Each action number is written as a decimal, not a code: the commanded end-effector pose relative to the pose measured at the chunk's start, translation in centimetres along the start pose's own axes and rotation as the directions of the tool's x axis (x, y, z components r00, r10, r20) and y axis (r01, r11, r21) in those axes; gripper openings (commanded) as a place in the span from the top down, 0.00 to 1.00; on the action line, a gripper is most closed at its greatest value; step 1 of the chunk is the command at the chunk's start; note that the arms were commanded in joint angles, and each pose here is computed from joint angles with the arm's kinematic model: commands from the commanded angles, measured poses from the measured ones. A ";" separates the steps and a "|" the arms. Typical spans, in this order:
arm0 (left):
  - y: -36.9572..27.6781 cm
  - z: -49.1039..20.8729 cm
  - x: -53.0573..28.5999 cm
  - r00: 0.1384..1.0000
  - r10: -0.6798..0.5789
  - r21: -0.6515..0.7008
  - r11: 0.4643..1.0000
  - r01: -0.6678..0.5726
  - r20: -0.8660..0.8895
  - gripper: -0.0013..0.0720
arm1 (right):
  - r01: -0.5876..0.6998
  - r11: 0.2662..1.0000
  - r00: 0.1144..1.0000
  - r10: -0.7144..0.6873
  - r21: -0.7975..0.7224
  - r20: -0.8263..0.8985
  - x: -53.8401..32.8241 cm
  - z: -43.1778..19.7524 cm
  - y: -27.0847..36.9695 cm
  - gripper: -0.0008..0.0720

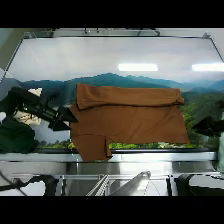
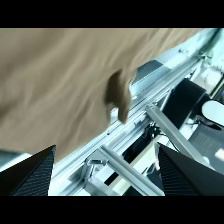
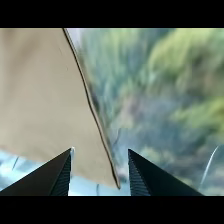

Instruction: Fold the shirts.

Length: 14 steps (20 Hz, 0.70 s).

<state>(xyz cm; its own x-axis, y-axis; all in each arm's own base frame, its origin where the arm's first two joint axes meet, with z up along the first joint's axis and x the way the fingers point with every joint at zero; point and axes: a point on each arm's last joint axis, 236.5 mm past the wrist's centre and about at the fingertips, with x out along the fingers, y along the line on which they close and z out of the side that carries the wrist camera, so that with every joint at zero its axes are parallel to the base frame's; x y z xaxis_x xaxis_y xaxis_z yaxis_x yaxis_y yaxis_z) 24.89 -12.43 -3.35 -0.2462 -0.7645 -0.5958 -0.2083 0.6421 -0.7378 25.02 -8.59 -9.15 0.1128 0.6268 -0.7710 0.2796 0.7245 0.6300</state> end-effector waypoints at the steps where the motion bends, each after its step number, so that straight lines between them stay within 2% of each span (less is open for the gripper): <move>1: 2.7 -4.2 3.3 0.997 0.026 -0.074 0.997 -0.021 0.075 0.00 | -0.009 1.000 0.995 0.011 0.023 -0.104 3.1 -3.6 -0.1 0.42; 6: 4.6 -6.4 5.3 0.979 0.075 -0.084 0.995 -0.060 0.188 0.00 | 0.006 1.000 0.985 -0.010 -0.020 -0.172 6.0 -4.1 1.3 0.44; 7: 4.8 -6.3 5.2 0.971 0.086 -0.076 0.995 -0.071 0.221 0.01 | -0.006 1.000 0.984 0.001 -0.027 -0.178 6.5 -4.0 1.9 0.57; 9: 5.0 -6.1 5.1 0.952 0.102 -0.058 0.994 -0.089 0.288 0.01 | -0.020 0.999 0.983 0.015 -0.028 -0.185 6.8 -3.9 2.6 0.89; 10: 4.9 -6.1 5.1 0.946 0.101 -0.051 0.995 -0.089 0.309 0.03 | -0.011 1.000 0.981 0.008 -0.013 -0.192 6.7 -4.1 2.5 0.96; 14: 5.2 -6.6 5.8 0.946 0.089 -0.066 0.995 -0.072 0.312 0.03 | 0.105 0.994 0.963 -0.098 0.013 -0.253 5.7 -5.8 0.5 0.96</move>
<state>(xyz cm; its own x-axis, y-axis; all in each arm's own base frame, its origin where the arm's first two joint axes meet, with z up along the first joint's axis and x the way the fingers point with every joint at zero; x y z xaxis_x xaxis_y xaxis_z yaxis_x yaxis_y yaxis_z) 16.27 -13.22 -7.96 0.0141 -0.6921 -0.7217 -0.2423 0.6978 -0.6740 22.00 -2.01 -12.30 -0.0868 0.6575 -0.7484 0.2849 0.7363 0.6138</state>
